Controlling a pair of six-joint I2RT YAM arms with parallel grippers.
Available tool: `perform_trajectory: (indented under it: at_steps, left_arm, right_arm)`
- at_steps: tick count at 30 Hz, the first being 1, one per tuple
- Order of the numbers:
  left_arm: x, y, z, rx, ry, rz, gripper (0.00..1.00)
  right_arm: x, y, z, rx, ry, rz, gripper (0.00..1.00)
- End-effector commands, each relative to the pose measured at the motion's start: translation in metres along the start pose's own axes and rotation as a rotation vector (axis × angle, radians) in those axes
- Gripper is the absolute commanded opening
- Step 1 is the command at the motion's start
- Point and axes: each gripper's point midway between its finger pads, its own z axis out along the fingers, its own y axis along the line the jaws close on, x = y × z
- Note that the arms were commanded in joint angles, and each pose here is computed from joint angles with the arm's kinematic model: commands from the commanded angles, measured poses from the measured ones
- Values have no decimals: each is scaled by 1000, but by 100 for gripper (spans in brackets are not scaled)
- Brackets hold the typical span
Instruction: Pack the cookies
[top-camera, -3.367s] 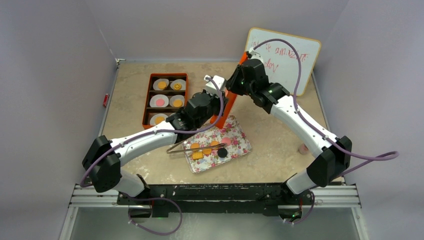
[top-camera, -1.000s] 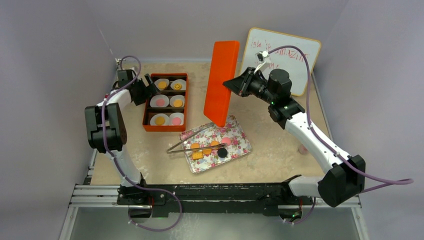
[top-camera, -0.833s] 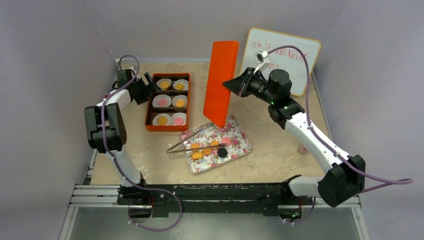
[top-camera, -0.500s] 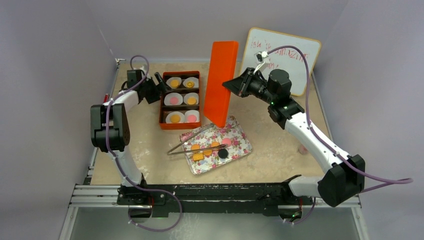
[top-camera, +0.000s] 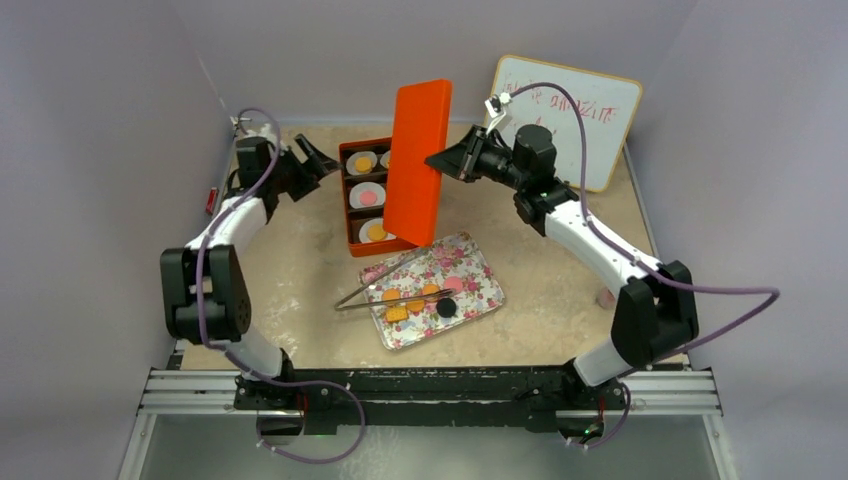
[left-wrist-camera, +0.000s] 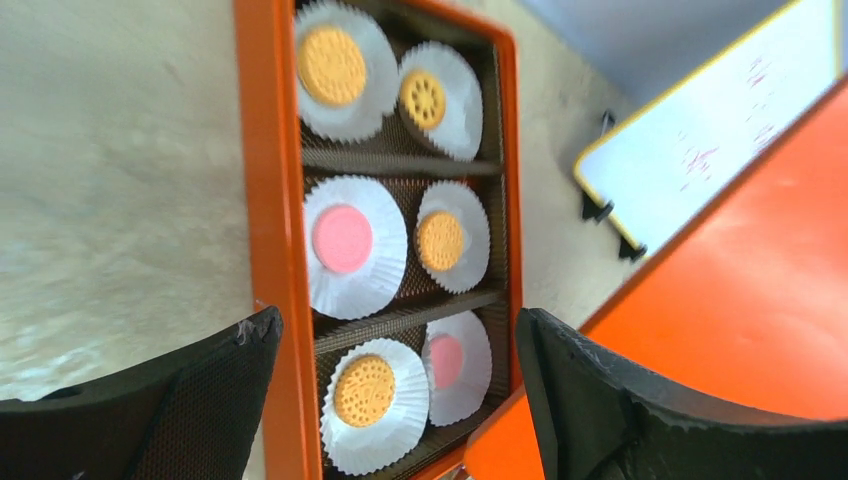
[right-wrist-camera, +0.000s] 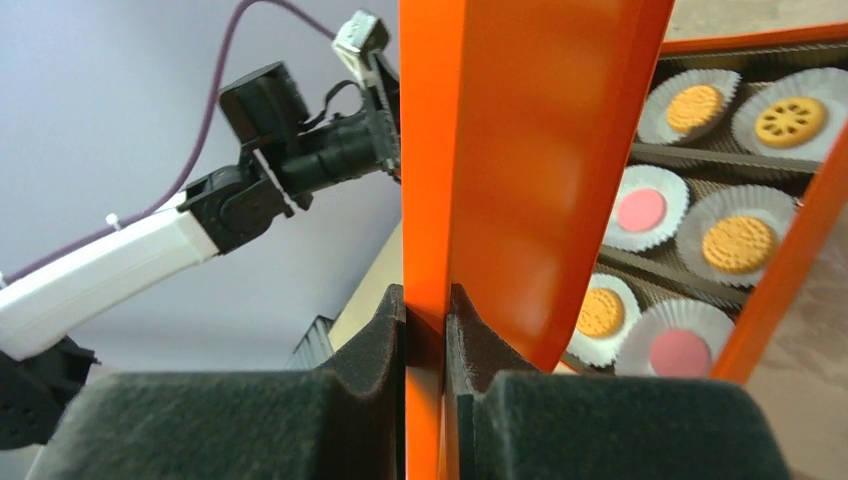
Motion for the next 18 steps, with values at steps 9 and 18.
perform_trajectory:
  at_steps: [9, 18]
  left_arm:
    - [-61, 3, -76, -70, -236, -2, 84]
    - [-58, 16, -72, -111, -220, -12, 84]
  right_arm:
    - [-35, 48, 61, -374, 43, 106, 0]
    - [-15, 37, 115, -474, 178, 262, 0]
